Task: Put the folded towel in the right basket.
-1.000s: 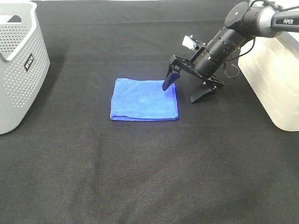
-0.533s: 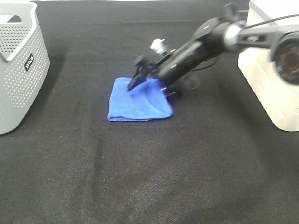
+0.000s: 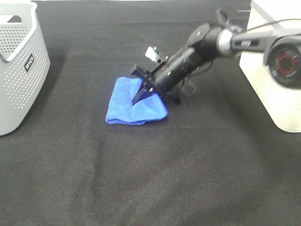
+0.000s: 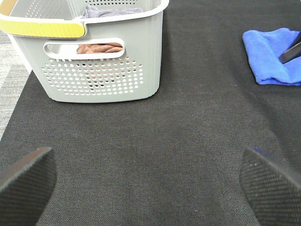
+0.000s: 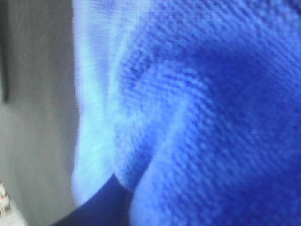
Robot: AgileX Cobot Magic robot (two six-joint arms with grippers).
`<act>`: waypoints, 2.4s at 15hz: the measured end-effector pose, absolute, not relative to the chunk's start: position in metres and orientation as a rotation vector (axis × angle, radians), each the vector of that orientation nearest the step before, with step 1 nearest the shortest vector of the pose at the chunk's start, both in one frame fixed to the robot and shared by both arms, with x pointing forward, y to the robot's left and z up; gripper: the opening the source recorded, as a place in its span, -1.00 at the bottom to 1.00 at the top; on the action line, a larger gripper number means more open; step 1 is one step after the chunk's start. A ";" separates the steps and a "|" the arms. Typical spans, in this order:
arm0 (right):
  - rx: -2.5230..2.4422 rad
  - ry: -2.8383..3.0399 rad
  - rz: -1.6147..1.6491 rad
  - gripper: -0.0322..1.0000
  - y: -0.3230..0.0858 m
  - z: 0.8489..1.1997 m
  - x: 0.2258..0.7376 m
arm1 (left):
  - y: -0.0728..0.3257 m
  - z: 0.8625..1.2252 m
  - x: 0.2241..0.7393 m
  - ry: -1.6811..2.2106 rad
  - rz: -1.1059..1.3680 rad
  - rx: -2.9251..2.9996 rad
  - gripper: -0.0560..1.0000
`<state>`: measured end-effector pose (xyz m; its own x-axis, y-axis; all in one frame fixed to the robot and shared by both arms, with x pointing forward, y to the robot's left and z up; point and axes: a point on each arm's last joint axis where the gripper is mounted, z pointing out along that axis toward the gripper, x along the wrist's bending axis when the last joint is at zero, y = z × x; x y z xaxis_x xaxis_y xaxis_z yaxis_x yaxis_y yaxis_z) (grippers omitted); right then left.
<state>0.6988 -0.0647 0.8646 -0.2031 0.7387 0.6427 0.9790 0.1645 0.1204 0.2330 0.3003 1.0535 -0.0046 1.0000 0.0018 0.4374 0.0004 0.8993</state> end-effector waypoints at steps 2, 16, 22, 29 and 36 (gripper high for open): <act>-1.559 -2.074 -0.832 -0.56 -0.067 0.933 0.700 | 0.300 1.054 0.233 1.538 0.964 1.533 0.98; -2.594 -2.044 -1.201 -0.56 -0.433 1.163 0.679 | 0.300 1.054 0.233 1.538 0.965 1.533 0.98; -2.621 -2.128 -0.864 0.88 -0.430 1.114 0.695 | 0.300 1.054 0.233 1.539 0.966 1.533 0.98; -2.278 -2.588 -1.054 0.94 -0.254 1.194 0.665 | 0.301 1.054 0.233 1.540 0.972 1.534 0.98; -2.182 -2.588 -1.110 0.94 -0.231 1.216 0.618 | 0.301 1.054 0.233 1.540 0.972 1.534 0.98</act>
<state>0.6176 -0.2305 1.2162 -0.1952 0.9784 0.0682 0.7236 0.0967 0.6834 0.2330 0.3008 1.0535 -0.0085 0.9999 0.0076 0.4375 -0.0031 0.8992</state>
